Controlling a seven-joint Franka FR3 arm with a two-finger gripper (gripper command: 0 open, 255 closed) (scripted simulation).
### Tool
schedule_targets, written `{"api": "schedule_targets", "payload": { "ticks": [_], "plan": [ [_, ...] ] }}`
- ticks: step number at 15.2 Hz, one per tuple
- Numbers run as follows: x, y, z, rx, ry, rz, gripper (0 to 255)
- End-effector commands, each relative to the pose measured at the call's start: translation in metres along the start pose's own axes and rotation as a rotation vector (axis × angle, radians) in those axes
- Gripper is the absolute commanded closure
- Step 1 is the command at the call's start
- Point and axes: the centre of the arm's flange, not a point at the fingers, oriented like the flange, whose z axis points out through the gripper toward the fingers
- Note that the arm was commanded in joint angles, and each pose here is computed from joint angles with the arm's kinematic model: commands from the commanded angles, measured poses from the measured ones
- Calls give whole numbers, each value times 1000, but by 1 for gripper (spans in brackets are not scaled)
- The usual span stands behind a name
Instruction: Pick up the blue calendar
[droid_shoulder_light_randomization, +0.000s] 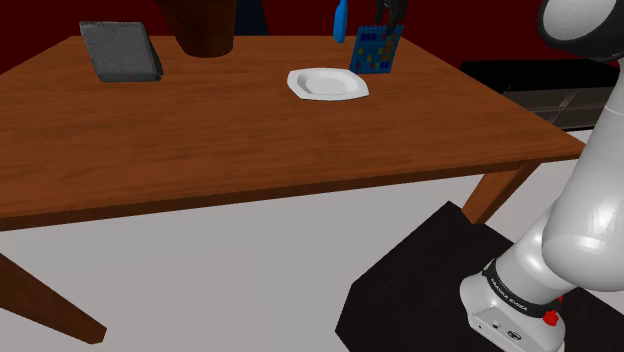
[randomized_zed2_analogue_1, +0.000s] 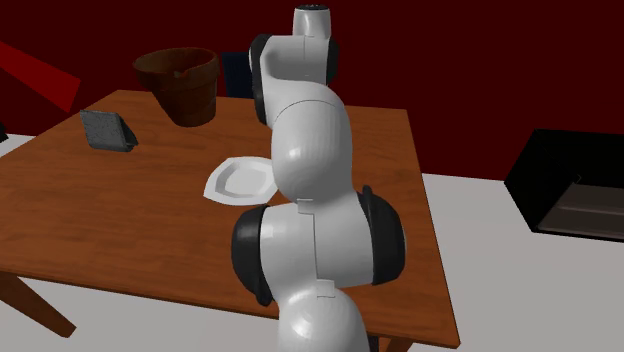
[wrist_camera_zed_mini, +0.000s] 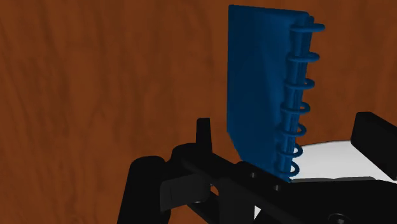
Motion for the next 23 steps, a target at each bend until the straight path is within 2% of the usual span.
{"api": "schedule_targets", "payload": {
  "ticks": [1, 4, 5, 14, 23],
  "plan": [
    [0, -2, 10, 0, 0, -1, 0],
    [0, -3, 18, 0, 0, -1, 0],
    [-2, -4, 19, 0, 0, -1, 255],
    [0, -3, 18, 0, 0, -1, 255],
    [1, 3, -29, 0, 0, -1, 255]
  ]
}}
